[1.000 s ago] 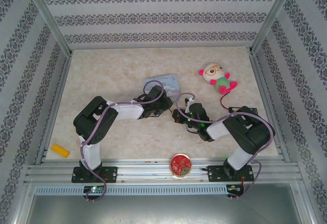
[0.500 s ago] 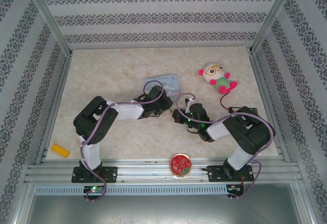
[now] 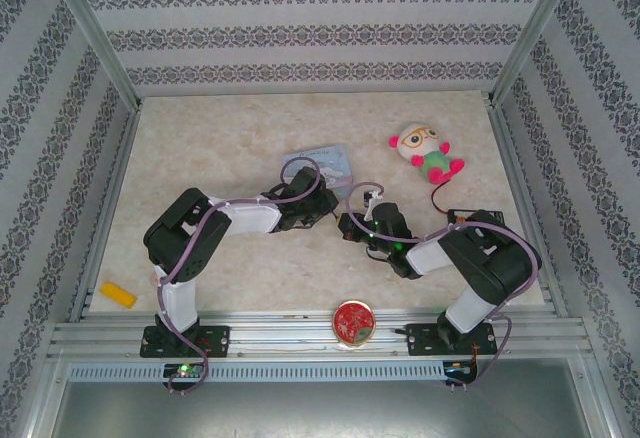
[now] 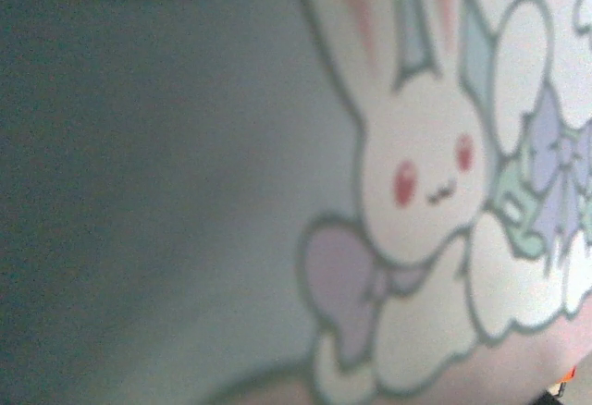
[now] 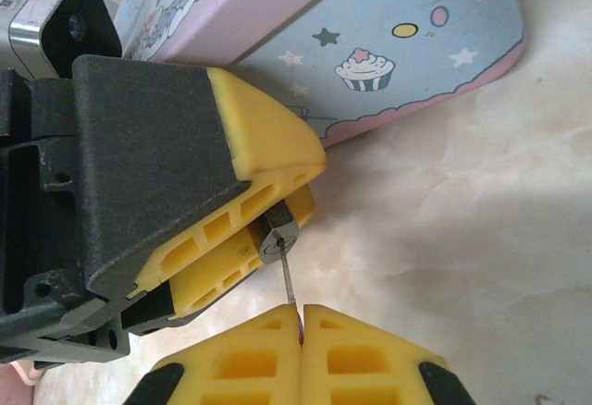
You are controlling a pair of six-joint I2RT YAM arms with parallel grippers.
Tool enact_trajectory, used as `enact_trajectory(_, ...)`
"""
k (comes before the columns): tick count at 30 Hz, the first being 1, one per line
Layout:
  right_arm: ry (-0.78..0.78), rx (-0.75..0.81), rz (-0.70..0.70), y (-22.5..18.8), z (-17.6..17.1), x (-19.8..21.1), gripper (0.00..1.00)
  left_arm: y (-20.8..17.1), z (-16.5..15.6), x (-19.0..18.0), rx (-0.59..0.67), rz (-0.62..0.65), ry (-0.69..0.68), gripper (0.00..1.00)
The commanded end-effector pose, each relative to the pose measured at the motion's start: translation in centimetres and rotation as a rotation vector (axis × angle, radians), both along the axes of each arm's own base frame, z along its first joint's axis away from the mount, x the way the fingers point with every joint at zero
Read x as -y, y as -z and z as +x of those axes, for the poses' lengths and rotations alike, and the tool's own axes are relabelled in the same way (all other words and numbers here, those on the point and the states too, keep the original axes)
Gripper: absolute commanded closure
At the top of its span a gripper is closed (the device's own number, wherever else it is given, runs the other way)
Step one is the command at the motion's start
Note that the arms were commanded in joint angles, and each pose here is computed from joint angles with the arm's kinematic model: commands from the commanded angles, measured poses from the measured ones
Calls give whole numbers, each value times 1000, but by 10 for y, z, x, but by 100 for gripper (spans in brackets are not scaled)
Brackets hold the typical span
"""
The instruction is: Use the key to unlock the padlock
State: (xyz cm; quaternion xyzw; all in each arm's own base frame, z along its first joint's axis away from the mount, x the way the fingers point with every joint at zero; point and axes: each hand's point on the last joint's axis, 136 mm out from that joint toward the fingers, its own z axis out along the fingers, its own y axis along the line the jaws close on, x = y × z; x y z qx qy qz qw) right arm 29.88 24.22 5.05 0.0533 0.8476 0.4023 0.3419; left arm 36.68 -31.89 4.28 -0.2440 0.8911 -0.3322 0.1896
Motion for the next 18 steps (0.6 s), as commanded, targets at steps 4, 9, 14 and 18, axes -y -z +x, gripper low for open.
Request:
enact_trajectory(4,-2,52,21,-12,8,-8,100,10,-16,12,-95,-72,26,100)
enact_trajectory(9,-1,57,29,-13,11,-10,100,10,-16,12,-96,-75,28,100)
enact_trajectory(14,3,55,32,-14,12,-10,100,11,-17,13,-98,-74,32,100)
enact_trajectory(18,10,48,38,-13,14,-11,100,10,-16,14,-97,-77,33,100)
